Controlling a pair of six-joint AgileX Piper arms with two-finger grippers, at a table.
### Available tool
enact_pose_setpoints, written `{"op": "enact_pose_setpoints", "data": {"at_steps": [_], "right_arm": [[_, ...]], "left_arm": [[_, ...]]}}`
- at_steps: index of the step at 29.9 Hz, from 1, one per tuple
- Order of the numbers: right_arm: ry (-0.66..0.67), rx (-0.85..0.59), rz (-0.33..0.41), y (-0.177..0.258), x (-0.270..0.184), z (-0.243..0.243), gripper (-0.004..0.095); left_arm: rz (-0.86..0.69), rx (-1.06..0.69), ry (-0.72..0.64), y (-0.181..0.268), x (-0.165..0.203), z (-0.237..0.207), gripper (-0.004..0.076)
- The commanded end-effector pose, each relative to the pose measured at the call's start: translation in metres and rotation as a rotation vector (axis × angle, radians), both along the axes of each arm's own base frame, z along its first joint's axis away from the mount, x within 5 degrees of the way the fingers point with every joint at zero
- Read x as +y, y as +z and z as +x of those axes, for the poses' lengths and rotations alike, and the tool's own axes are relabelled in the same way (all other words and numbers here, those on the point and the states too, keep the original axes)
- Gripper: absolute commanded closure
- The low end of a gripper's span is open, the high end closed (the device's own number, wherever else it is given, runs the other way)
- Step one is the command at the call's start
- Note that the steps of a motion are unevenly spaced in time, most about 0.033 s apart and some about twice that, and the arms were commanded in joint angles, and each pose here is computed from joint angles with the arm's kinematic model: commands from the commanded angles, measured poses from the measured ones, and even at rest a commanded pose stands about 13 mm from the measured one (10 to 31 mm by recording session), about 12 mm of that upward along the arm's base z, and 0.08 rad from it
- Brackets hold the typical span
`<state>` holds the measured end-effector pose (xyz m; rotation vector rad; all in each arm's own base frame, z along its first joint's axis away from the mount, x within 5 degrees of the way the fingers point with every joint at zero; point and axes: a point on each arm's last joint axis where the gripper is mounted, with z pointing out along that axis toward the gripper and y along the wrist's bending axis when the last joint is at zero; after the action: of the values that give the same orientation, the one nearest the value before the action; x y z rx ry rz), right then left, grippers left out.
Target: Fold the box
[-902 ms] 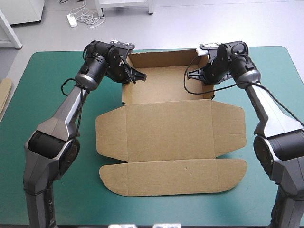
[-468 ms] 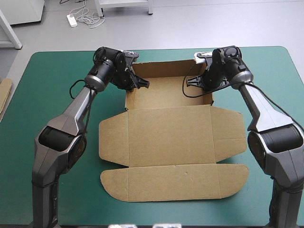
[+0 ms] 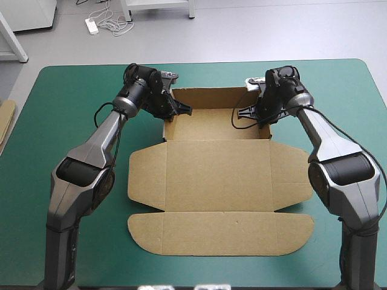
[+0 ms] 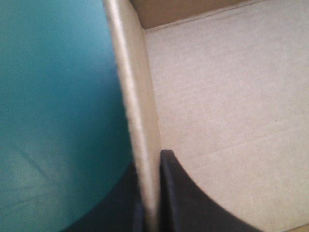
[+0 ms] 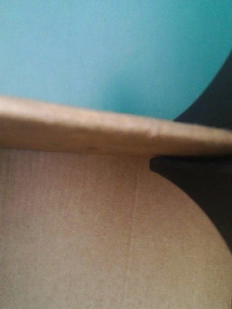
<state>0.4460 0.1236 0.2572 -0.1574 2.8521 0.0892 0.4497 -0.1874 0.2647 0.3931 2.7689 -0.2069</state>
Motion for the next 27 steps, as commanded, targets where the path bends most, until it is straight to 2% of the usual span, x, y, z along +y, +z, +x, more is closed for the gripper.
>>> {"op": "enact_pose_setpoints", "data": {"at_steps": [1, 10, 12, 15, 18, 21, 27], "right_arm": [[0.051, -0.094, 0.058, 0.031, 0.005, -0.004, 0.0905], [0.055, -0.139, 0.050, 0.046, 0.003, -0.005, 0.0893], [0.060, -0.154, 0.049, 0.051, 0.003, -0.005, 0.0805], [0.060, -0.184, 0.056, 0.061, 0.002, -0.007, 0.0625], [0.053, -0.197, 0.063, 0.070, 0.002, -0.007, 0.0503], [0.048, -0.203, 0.066, 0.075, 0.002, -0.008, 0.0446], [0.041, -0.243, 0.058, 0.094, -0.005, -0.015, 0.0435]], "left_arm": [[0.043, -0.005, -0.043, 0.017, 0.002, -0.009, 0.0732], [0.042, -0.017, -0.069, 0.021, 0.002, -0.010, 0.0712], [0.038, -0.029, -0.082, 0.026, 0.002, -0.011, 0.0632], [0.033, -0.055, -0.081, 0.036, 0.004, -0.014, 0.0423], [0.033, -0.090, -0.076, 0.049, 0.006, -0.016, 0.0269], [0.019, -0.126, -0.073, 0.062, 0.007, -0.018, 0.0246], [0.004, -0.197, -0.069, 0.093, 0.013, -0.030, 0.0247]]}}
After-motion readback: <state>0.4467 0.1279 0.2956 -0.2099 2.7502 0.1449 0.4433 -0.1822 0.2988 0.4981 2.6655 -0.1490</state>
